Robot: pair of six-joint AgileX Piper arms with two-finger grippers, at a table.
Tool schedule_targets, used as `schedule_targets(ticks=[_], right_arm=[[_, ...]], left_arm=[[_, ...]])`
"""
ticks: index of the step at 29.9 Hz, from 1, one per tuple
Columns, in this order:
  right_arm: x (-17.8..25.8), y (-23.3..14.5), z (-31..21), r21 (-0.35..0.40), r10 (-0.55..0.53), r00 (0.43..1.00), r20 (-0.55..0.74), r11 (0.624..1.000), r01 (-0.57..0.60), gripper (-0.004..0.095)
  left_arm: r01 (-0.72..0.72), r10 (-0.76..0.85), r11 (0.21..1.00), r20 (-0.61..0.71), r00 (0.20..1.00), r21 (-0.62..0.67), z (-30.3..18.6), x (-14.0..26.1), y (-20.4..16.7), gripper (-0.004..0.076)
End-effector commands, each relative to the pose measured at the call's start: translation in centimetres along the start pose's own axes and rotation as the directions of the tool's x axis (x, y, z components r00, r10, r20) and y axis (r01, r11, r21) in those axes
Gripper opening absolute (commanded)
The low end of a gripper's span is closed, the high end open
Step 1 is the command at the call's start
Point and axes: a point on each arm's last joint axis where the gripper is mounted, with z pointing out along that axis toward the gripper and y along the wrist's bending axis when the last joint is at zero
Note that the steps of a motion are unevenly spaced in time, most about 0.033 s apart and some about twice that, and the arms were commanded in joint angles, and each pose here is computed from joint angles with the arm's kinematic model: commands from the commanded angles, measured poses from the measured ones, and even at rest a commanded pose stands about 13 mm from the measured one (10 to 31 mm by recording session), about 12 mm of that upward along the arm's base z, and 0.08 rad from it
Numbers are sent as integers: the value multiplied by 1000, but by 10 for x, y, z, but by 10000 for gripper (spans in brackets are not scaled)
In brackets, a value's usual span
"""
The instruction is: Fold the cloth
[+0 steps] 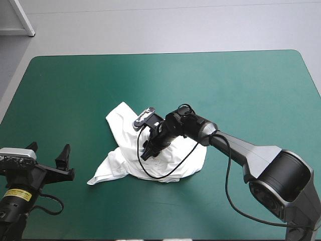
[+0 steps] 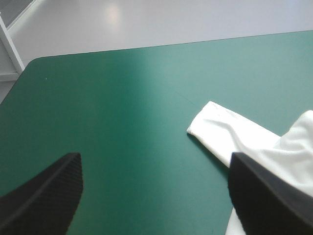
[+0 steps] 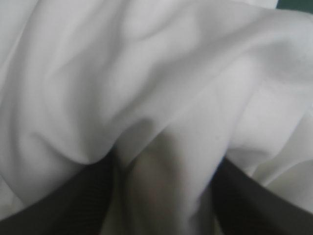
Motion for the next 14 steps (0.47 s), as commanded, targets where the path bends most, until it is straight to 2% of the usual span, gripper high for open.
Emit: schedule_targets(ticks=[1, 4, 8, 14], right_arm=[[-27, 1, -38, 30, 29, 988, 151, 999, -34, 871], [-38, -1, -58, 74, 26, 987, 160, 997, -38, 849], [-46, -5, -97, 177, 4, 989, 148, 984, -31, 802], [-27, -12, -159, 361, 44, 996, 74, 930, -68, 792]], left_arm=[[7, -7, 1000, 99, 995, 1, -4, -17, 1, 595], [-23, 23, 1000, 96, 995, -2, -4, -17, 1, 595], [-88, 89, 996, 84, 993, -7, -3, -16, 1, 595], [-84, 84, 996, 32, 996, 4, 4, -13, 0, 595]])
